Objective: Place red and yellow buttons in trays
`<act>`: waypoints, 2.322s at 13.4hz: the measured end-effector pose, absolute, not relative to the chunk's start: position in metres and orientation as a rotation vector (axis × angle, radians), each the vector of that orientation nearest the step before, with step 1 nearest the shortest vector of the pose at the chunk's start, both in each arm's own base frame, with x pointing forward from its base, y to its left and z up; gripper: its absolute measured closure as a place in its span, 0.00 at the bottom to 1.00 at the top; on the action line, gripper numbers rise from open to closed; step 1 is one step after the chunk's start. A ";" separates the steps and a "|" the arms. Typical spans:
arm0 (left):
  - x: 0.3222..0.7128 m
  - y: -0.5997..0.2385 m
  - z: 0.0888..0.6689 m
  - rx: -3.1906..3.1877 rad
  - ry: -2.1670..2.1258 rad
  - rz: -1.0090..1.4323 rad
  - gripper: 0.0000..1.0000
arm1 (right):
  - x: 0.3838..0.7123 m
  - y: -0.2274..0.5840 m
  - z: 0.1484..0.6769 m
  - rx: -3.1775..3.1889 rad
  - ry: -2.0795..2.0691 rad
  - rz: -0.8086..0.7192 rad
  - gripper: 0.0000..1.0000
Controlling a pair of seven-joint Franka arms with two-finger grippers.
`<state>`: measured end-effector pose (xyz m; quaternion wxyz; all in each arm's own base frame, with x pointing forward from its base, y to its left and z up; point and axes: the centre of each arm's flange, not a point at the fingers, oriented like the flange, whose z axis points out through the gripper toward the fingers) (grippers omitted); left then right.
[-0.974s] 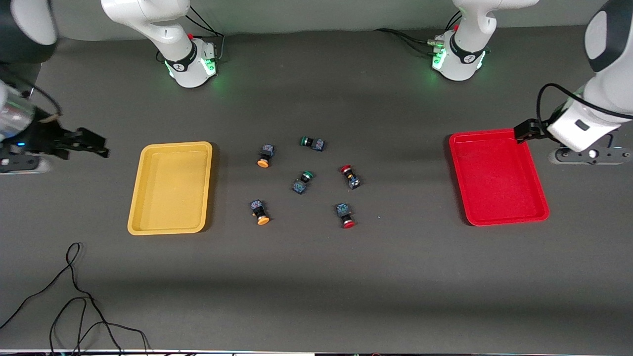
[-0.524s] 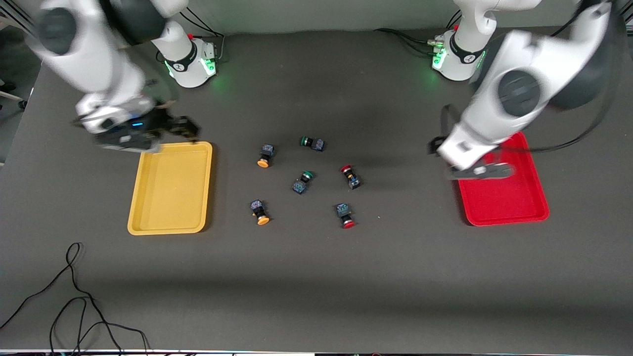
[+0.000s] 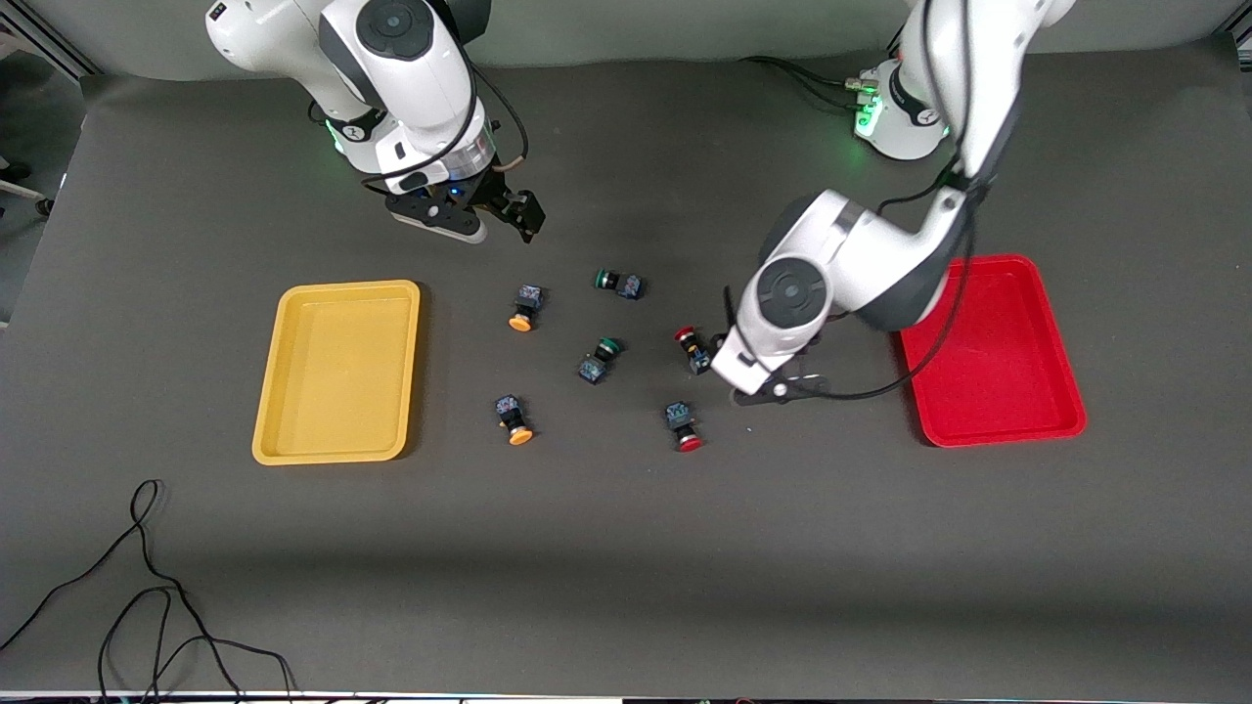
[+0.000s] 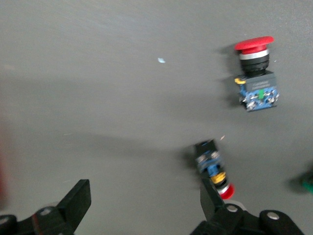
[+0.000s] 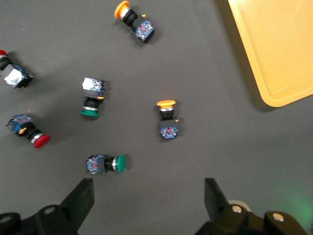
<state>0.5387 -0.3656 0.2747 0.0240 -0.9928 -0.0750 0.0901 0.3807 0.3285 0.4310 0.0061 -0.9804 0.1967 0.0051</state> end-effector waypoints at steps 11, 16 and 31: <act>0.516 -0.422 0.191 -3.180 -0.308 0.347 0.50 | 0.364 0.317 0.197 -3.051 0.601 -0.065 0.00; 0.531 -0.409 0.214 -3.150 -0.330 0.367 0.67 | 0.364 0.315 0.164 -3.089 0.498 -0.061 0.11; 0.503 0.002 0.243 -3.073 -0.051 0.434 0.67 | 0.472 0.267 0.354 -3.197 0.092 0.085 0.60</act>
